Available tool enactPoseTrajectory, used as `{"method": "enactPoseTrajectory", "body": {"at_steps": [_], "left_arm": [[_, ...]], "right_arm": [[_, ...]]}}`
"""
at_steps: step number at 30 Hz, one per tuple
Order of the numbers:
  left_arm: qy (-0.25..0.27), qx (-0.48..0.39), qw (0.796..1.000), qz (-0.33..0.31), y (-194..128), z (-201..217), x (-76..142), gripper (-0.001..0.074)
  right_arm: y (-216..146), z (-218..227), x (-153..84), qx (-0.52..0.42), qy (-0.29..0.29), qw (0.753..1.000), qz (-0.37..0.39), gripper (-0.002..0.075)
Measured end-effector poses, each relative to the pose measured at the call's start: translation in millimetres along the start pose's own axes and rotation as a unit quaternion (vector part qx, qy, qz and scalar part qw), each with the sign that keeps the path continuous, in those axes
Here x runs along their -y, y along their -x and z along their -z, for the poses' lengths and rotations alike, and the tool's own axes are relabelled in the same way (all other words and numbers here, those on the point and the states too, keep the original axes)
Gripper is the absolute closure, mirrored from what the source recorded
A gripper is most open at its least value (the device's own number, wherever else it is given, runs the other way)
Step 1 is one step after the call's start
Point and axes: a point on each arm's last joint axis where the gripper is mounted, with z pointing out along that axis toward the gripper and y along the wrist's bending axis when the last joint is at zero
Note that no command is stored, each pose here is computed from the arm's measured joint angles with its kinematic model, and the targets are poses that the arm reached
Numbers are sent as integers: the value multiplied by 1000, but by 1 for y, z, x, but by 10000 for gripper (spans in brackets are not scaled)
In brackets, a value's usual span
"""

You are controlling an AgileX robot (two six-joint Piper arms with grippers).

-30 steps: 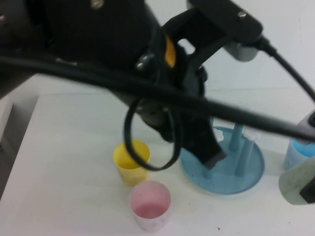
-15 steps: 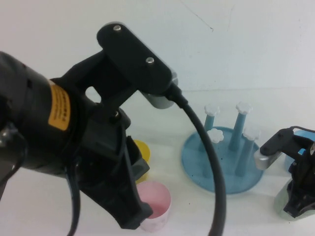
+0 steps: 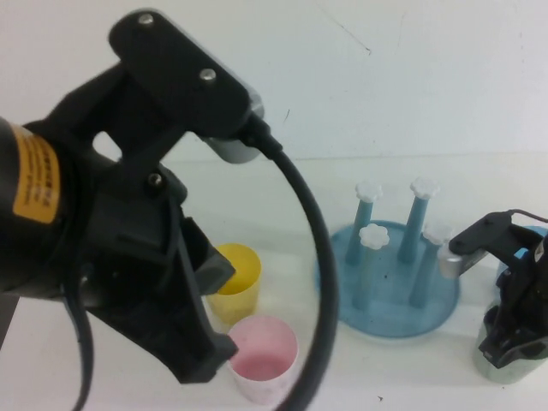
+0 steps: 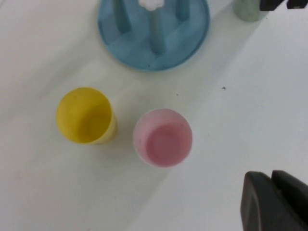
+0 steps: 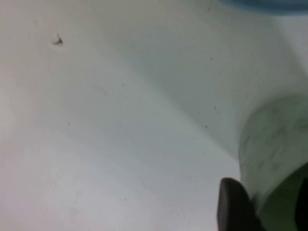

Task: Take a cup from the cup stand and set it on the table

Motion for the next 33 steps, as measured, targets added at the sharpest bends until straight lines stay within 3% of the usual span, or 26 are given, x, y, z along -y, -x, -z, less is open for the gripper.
{"method": "enactPoseTrajectory", "body": {"at_steps": [9, 14, 17, 19, 27, 33], "left_arm": [[106, 55, 991, 59, -7, 18, -20, 728], [129, 128, 980, 85, -33, 28, -27, 728], [125, 176, 972, 91, -59, 27, -27, 728], [113, 209, 967, 95, -79, 25, -26, 728], [72, 291, 948, 108, -149, 0, -21, 728], [62, 297, 947, 106, -176, -21, -19, 728]], "right_arm": [[-15, 64, -16, 112, -32, 993, 7, 441], [-45, 119, -34, 207, -74, 975, 24, 561], [-68, 147, -43, 255, -116, 959, 39, 670], [-83, 158, -48, 288, -143, 946, 47, 701], [-146, 149, -69, 377, -190, 905, 54, 722], [-188, 116, -82, 442, -201, 873, 50, 725]]}}
